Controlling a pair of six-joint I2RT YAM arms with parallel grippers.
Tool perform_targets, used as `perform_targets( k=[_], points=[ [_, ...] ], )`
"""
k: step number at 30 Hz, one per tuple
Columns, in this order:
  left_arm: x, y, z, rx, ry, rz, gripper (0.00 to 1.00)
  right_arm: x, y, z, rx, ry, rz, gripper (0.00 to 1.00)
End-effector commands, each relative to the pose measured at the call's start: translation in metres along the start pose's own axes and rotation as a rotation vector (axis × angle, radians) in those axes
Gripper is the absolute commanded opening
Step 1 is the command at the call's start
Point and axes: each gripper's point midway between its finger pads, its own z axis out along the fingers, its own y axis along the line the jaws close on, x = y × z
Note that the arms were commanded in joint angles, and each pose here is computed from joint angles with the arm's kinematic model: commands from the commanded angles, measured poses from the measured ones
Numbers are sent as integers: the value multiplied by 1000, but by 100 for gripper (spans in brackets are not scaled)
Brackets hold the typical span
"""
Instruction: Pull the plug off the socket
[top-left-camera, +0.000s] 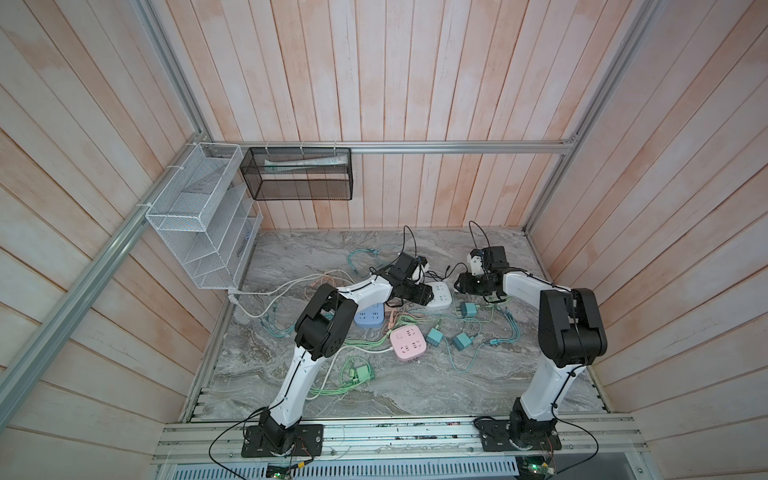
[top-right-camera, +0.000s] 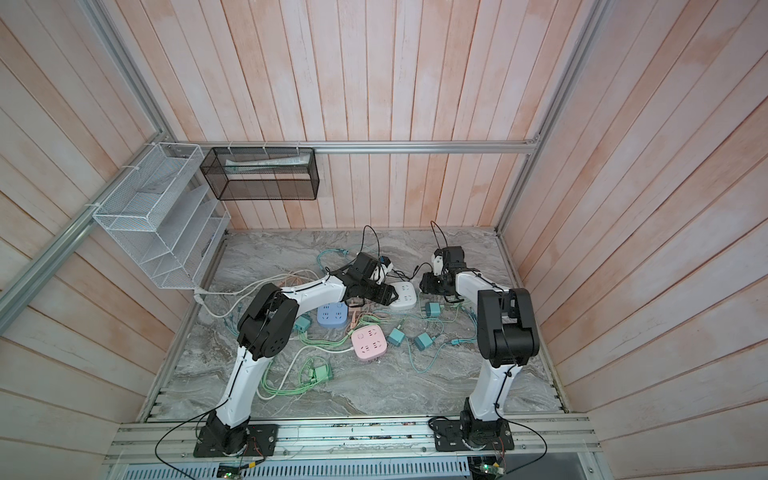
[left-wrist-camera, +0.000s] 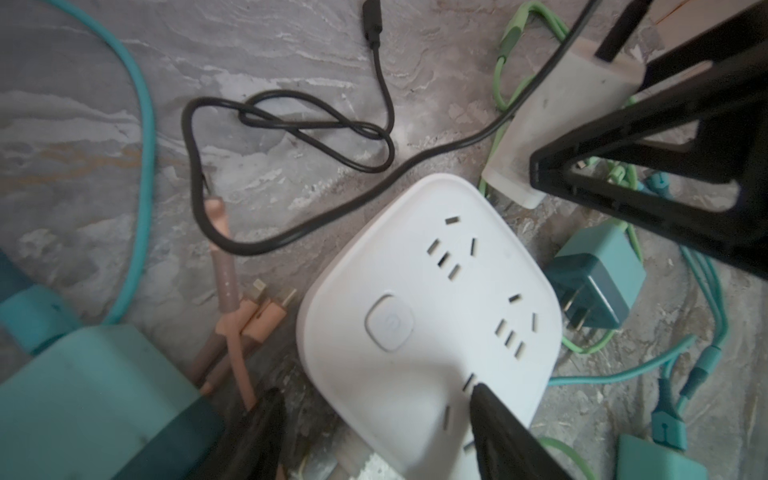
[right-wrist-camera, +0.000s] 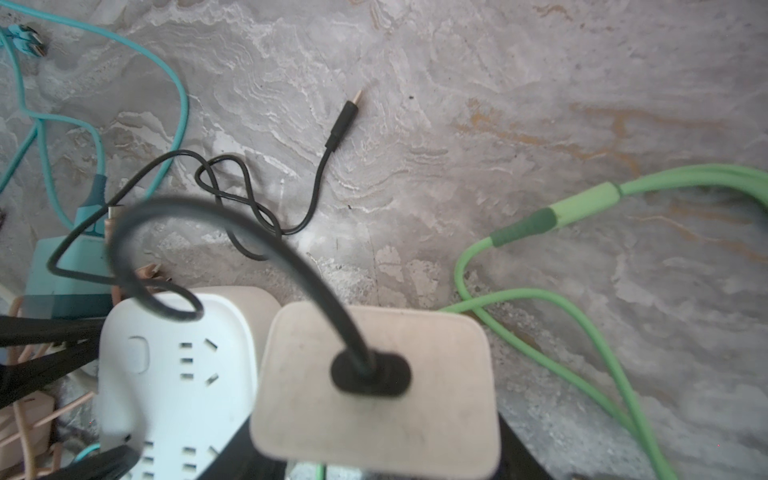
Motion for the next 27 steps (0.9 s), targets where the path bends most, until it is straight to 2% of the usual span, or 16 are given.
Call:
perform_targets(
  k=[1, 2, 3, 9, 10, 11, 13, 19, 27],
  points=[
    [-2, -2, -13, -28, -7, 7, 76, 2, -2, 3, 1, 19, 6, 67],
    [-7, -4, -16, -30, -22, 14, 79, -1, -3, 1, 4, 12, 6, 74],
    [-11, -6, -19, -27, -35, 19, 80, -2, -2, 0, 5, 9, 7, 76],
    [-32, -23, -35, -3, -102, 51, 85, -9, 0, -7, 2, -29, 16, 77],
    [-34, -26, -38, 1, -113, 58, 89, -11, 1, -10, 0, -42, 16, 78],
    [-36, -28, -41, 1, -124, 66, 99, -13, 1, -14, 0, -58, 15, 78],
    [-37, -31, -46, -5, -143, 78, 100, -17, 2, -22, 8, -92, 10, 78],
    [-44, -31, -59, -35, -196, 94, 100, -36, -1, -62, 80, -275, -48, 79],
    [-58, -27, -88, -105, -280, 114, 100, -43, -7, -135, 178, -638, -127, 83]
  ],
)
